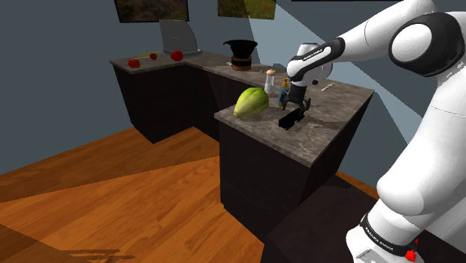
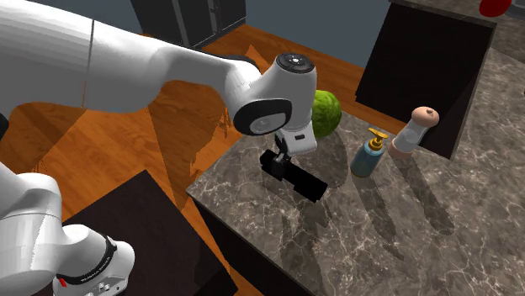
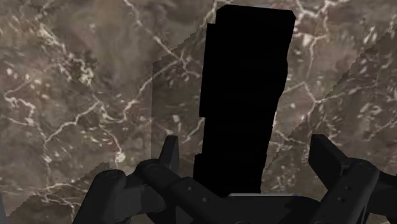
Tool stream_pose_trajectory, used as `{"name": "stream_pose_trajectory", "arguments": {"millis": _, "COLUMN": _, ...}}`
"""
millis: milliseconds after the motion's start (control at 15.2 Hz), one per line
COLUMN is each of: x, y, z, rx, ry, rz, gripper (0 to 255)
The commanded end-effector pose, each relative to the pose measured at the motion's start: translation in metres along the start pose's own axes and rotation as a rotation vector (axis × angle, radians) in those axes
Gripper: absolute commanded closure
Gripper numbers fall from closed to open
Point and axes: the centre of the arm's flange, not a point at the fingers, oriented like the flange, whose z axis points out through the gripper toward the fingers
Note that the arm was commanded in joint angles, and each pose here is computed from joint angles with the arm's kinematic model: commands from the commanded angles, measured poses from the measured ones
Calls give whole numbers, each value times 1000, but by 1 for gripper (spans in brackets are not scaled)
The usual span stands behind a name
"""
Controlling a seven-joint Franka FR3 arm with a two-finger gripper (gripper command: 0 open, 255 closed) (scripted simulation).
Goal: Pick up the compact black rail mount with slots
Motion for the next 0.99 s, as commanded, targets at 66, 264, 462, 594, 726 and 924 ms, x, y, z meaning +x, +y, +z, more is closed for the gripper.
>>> {"name": "stream_pose_trajectory", "arguments": {"millis": 66, "x": 8, "y": 2, "z": 16, "rx": -2, "ry": -1, "rz": 33, "gripper": 0}}
{"name": "stream_pose_trajectory", "arguments": {"millis": 264, "x": 8, "y": 2, "z": 31, "rx": -2, "ry": -1, "rz": 33, "gripper": 0}}
{"name": "stream_pose_trajectory", "arguments": {"millis": 462, "x": 7, "y": 3, "z": 45, "rx": -2, "ry": -1, "rz": 33, "gripper": 0}}
{"name": "stream_pose_trajectory", "arguments": {"millis": 594, "x": 7, "y": 3, "z": 45, "rx": -2, "ry": -1, "rz": 33, "gripper": 255}}
{"name": "stream_pose_trajectory", "arguments": {"millis": 726, "x": 7, "y": 4, "z": 45, "rx": -2, "ry": -1, "rz": 33, "gripper": 255}}
{"name": "stream_pose_trajectory", "arguments": {"millis": 924, "x": 7, "y": 3, "z": 45, "rx": -2, "ry": -1, "rz": 33, "gripper": 255}}
